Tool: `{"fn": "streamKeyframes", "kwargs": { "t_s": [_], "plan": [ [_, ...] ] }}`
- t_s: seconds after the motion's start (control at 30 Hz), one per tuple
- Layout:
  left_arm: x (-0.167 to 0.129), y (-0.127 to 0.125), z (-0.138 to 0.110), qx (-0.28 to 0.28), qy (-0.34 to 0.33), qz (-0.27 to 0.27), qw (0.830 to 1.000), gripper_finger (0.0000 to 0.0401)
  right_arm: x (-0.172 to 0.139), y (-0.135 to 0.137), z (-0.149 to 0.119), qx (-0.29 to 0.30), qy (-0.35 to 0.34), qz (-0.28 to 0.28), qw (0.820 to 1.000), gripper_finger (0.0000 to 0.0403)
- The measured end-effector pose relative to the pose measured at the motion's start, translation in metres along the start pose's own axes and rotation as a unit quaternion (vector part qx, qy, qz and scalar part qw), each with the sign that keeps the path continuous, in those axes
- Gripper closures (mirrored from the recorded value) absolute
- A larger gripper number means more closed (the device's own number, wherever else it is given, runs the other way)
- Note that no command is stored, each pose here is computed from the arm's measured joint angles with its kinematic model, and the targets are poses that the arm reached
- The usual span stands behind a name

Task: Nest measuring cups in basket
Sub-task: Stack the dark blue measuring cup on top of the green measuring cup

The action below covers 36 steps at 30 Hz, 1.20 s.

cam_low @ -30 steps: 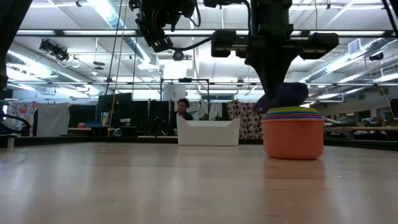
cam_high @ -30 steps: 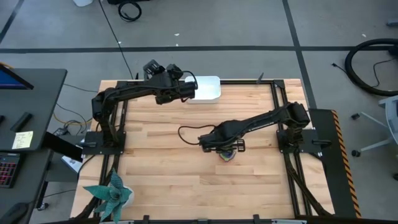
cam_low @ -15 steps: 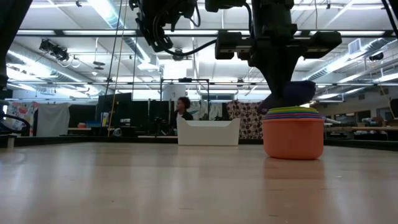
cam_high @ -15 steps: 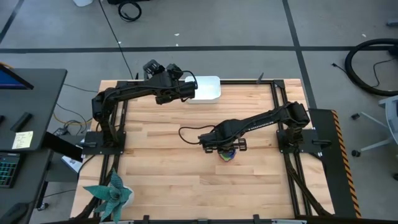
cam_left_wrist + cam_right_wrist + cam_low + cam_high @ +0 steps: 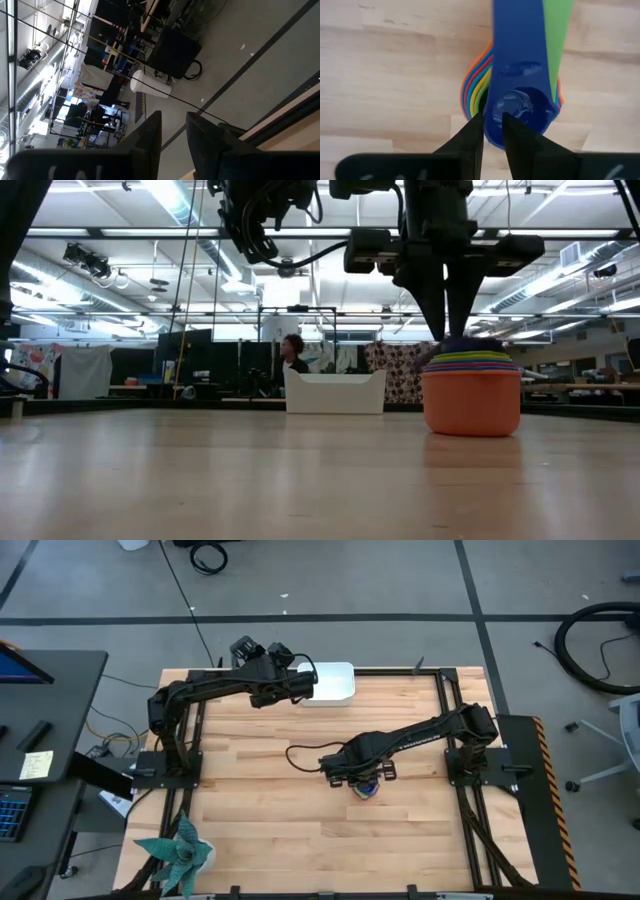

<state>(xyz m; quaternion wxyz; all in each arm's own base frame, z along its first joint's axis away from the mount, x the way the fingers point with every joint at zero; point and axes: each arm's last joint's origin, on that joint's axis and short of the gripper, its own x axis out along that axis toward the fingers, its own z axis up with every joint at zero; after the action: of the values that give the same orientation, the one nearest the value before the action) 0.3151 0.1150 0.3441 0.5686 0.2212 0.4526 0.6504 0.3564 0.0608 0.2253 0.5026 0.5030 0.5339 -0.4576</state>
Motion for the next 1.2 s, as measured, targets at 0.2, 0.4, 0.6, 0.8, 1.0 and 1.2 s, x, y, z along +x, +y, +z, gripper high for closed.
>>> {"fn": "streamKeyframes", "kwargs": {
  "t_s": [0.2,0.4,0.6,0.8,1.0,1.2],
  "plan": [
    [0.001,0.001,0.000,0.007,-0.004,0.010,1.000,0.0307,-0.001,0.001,0.007,-0.030,0.025,0.001,0.999,0.0327],
    [0.006,0.003,0.001,0.024,-0.004,0.028,0.999,0.0307,-0.016,0.007,0.012,-0.047,0.059,0.028,0.997,0.0331],
    [0.016,0.005,0.001,0.033,0.009,0.035,0.999,0.0307,-0.064,0.013,0.014,-0.100,-0.036,0.060,0.993,0.0331],
    [0.025,0.008,0.001,0.033,0.021,0.041,0.998,0.0307,-0.087,-0.006,0.018,-0.194,-0.092,-0.030,0.976,0.0331],
    [0.030,0.008,0.000,0.061,0.039,0.022,0.997,0.0307,-0.074,-0.014,0.032,-0.331,-0.061,-0.077,0.938,0.0329],
    [0.029,0.004,-0.002,0.067,0.072,-0.049,0.994,0.0307,-0.048,-0.028,0.050,-0.396,-0.011,-0.129,0.909,0.0310]
  ]
}}
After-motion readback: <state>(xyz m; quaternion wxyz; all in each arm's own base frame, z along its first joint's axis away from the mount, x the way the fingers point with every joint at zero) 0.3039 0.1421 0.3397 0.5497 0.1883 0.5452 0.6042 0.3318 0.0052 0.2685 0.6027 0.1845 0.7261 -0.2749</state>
